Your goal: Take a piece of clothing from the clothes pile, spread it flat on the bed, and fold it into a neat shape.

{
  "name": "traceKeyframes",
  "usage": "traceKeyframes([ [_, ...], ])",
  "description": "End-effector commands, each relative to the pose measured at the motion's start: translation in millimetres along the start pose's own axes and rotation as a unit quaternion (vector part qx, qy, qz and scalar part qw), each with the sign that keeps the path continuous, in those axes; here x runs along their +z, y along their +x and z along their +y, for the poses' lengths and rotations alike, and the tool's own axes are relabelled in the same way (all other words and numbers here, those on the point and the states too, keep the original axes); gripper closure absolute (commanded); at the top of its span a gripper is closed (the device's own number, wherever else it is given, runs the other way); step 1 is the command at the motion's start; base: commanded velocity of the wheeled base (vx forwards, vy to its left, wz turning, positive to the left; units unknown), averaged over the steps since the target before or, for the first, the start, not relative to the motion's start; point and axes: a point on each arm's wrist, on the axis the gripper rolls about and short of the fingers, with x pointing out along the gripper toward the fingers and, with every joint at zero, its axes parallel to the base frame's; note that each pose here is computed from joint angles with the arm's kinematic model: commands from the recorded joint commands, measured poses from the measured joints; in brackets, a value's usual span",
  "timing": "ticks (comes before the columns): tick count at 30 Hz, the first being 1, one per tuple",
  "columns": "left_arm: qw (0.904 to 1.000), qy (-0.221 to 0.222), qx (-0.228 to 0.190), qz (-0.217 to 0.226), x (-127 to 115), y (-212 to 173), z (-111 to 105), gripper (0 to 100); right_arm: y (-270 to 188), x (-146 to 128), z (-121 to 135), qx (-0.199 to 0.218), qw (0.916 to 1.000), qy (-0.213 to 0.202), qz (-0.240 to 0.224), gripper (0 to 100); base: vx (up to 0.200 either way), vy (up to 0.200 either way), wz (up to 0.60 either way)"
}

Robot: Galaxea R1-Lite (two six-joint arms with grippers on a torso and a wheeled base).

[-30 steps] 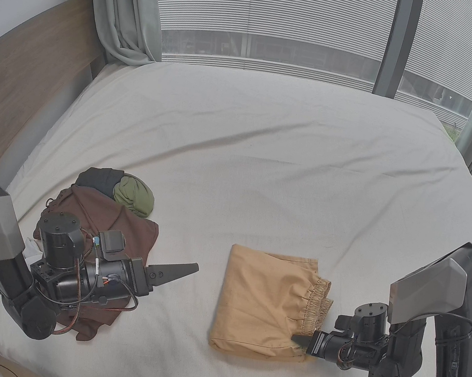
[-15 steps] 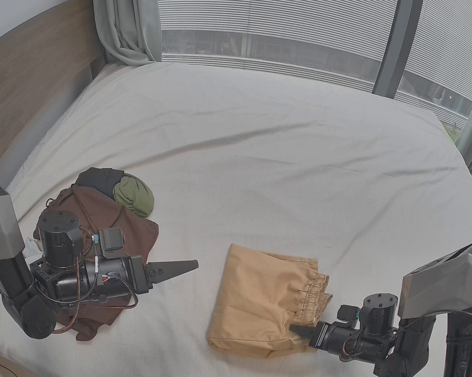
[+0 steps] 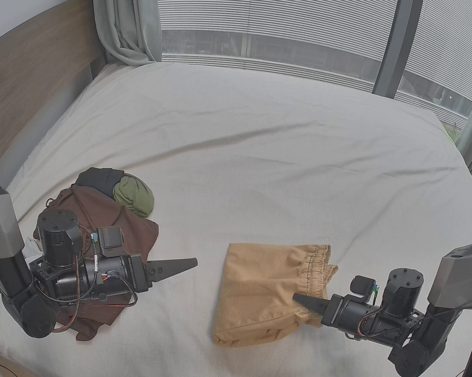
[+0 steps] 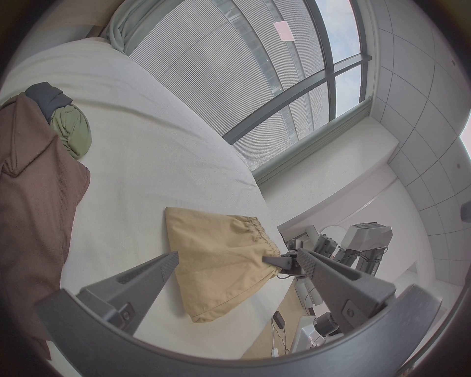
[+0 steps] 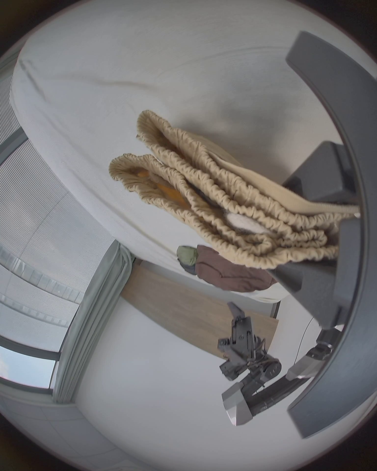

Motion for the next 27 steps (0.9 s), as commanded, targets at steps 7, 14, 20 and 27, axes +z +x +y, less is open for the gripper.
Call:
traceKeyframes([
  [7, 1.0, 0.003, -0.003, -0.004, 2.1, 0.6, -1.1, 0, -1.7, 20.3, 31.5, 0.064, 0.997, -0.034, -0.029, 100, 0.0, 0.0, 0.0],
  [14, 1.0, 0.004, -0.004, -0.006, 3.1, 0.2, -1.5, 0, 4.8, 32.8, 43.1, 0.083, 0.9947, -0.043, -0.043, 100, 0.0, 0.0, 0.0],
  [20, 1.0, 0.004, -0.004, -0.006, 3.2, 0.6, -1.3, 0, 8.9, 53.7, 55.8, 0.096, 0.9929, -0.039, -0.059, 100, 0.0, 0.0, 0.0],
  [27, 0.9999, 0.004, 0.001, -0.01, 5.3, -2.0, 0.8, 0, 20.2, 77.3, 64.0, 0.097, 0.9923, -0.037, -0.067, 100, 0.0, 0.0, 0.0],
])
